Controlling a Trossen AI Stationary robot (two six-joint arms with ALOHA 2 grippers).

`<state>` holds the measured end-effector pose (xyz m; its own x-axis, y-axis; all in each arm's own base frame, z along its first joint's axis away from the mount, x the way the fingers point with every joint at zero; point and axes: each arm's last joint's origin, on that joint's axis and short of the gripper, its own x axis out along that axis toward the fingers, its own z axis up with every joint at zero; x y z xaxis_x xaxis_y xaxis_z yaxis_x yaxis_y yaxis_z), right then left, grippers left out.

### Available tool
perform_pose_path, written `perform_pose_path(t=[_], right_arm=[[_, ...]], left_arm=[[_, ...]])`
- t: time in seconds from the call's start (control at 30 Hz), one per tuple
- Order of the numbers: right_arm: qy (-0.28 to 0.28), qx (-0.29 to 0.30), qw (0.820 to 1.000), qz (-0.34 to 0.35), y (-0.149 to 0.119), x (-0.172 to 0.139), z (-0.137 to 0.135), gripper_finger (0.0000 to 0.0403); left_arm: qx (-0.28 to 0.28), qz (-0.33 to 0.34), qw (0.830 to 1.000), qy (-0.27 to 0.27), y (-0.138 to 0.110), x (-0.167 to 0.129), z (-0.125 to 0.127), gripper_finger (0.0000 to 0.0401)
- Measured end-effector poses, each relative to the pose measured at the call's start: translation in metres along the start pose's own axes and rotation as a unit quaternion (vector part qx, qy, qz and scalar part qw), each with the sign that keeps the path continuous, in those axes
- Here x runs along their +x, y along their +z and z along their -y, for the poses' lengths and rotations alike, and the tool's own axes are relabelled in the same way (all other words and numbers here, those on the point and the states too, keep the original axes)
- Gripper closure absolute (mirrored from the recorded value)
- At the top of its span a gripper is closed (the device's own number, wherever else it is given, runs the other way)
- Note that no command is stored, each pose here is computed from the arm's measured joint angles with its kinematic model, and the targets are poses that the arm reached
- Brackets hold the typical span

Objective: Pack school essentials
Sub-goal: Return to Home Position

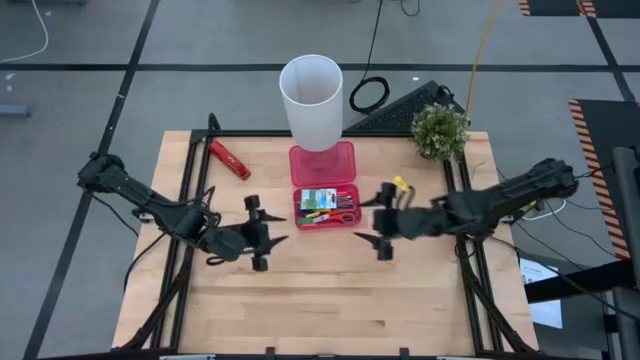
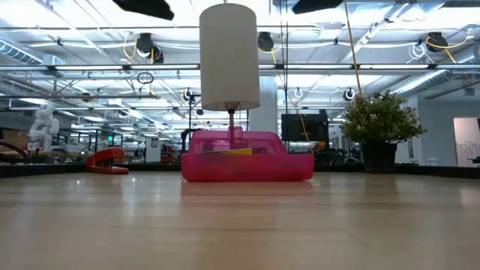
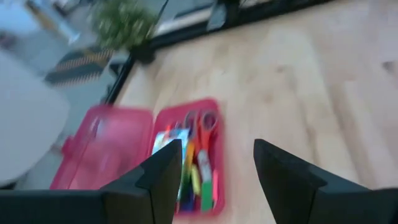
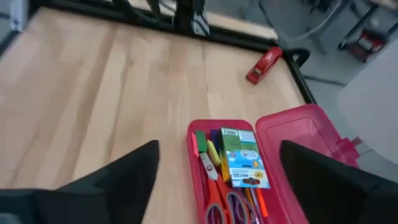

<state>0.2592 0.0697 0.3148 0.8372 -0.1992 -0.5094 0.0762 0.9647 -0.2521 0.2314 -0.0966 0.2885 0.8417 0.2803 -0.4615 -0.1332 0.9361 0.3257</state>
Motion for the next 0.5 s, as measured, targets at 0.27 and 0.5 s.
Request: perform_pose_path(t=[0.27,0.5], right_arm=[[0.033,0.001,0.998,0.06,-0.047,-0.037,-0.011,0.0215],[0.036,-0.041,0.996,0.071,-0.094,-0.051,0.0,0.0325]], left_arm=[[0.015,0.148,0.981,-0.127,-0.012,0.008,0.002,0.0225],[-0.026,0.08,0.995,-0.056,-0.03,0.023,-0.015,0.0387]])
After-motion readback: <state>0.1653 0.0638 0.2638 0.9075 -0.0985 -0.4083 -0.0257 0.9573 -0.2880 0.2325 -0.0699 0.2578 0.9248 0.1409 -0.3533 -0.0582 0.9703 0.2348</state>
